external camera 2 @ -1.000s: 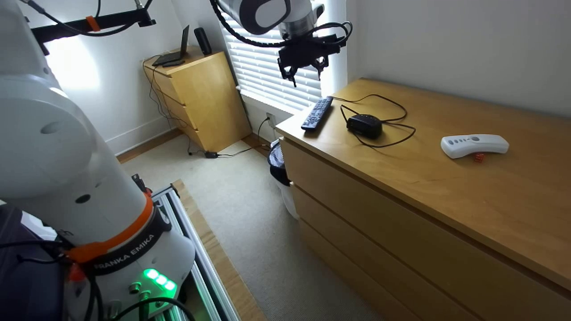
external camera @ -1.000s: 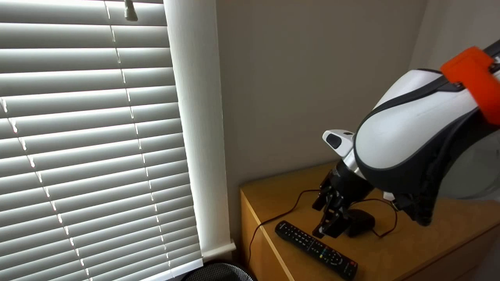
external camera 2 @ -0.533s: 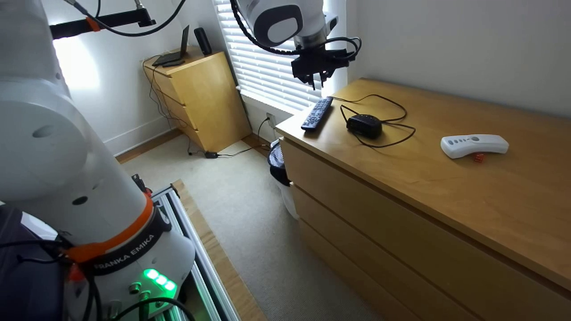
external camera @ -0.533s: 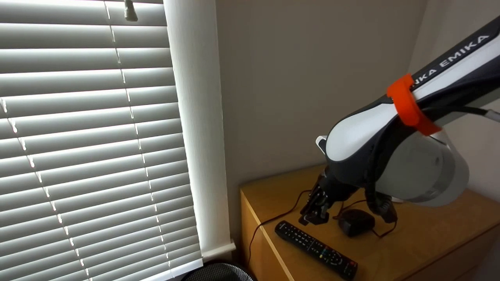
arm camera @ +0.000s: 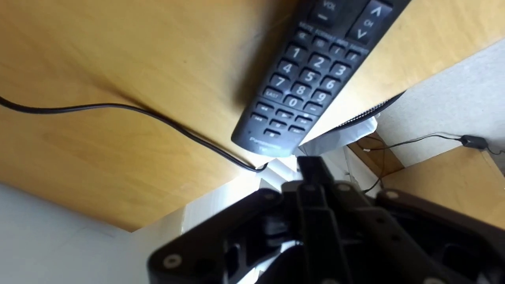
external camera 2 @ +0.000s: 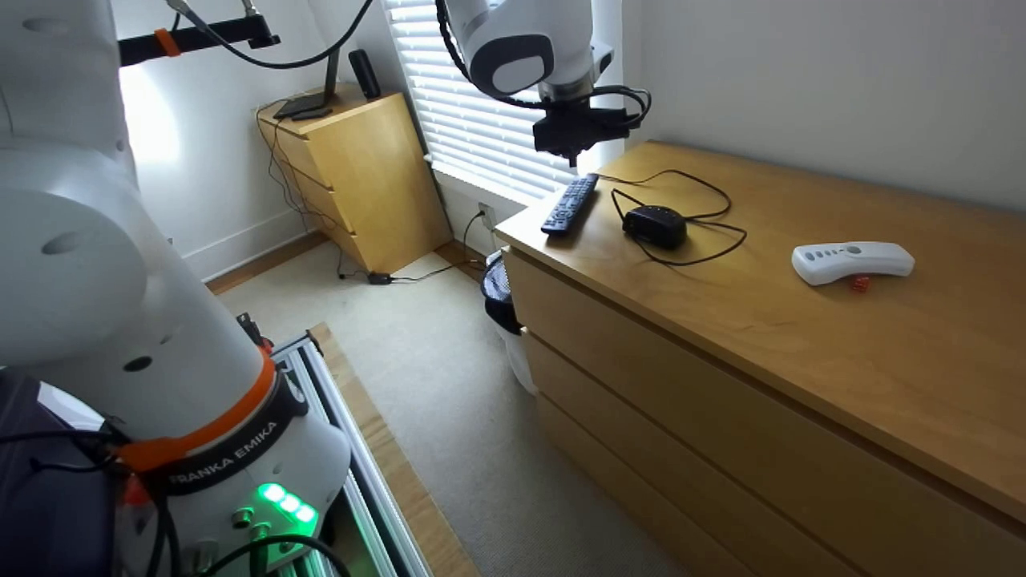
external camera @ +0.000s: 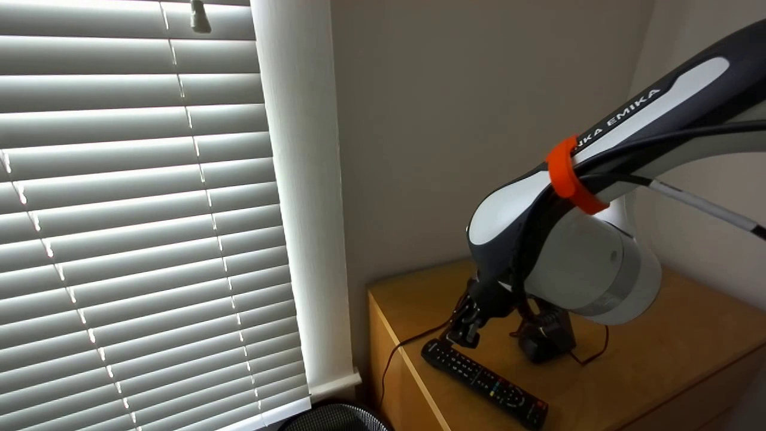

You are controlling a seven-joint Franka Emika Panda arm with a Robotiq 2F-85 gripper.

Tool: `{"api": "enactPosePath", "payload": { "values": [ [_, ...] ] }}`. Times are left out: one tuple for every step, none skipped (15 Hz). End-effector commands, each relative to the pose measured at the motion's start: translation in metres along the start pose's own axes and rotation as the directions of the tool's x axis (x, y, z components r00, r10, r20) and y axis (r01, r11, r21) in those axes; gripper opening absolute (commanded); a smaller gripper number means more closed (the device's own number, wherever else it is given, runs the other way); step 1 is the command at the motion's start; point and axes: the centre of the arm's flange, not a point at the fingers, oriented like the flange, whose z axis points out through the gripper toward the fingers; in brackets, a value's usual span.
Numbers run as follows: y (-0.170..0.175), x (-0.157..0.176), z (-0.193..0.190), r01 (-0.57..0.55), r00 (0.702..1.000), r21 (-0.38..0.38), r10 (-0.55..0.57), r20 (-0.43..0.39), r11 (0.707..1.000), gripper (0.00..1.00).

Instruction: Press the button on the remote

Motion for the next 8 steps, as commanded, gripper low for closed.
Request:
{"api": "enactPosePath", "payload": {
  "values": [
    [-0.0001, -0.0017, 0.0186, 0.011, 1.000, 0.036, -0.011, -0.014, 0.999, 0.00],
    [-0.0002, -0.0018, 0.0204, 0.012, 1.000, 0.037, -0.012, -0.013, 0.999, 0.00],
    [0.0003, -0.0020, 0.0213, 0.013, 1.000, 0.039, -0.013, -0.009, 0.999, 0.00],
    [0.0008, -0.0025, 0.0224, 0.013, 1.000, 0.039, -0.013, -0.008, 0.999, 0.00],
    [0.0022, -0.0026, 0.0218, 0.012, 1.000, 0.037, -0.012, -0.009, 0.999, 0.00],
    [0.0036, -0.0030, 0.0214, 0.010, 1.000, 0.037, -0.010, -0.009, 0.999, 0.00],
    [0.0045, -0.0036, 0.0209, 0.007, 1.000, 0.037, -0.007, -0.012, 0.999, 0.00],
    [0.0053, -0.0043, 0.0210, 0.007, 1.000, 0.034, -0.006, -0.014, 0.999, 0.00]
  ]
}}
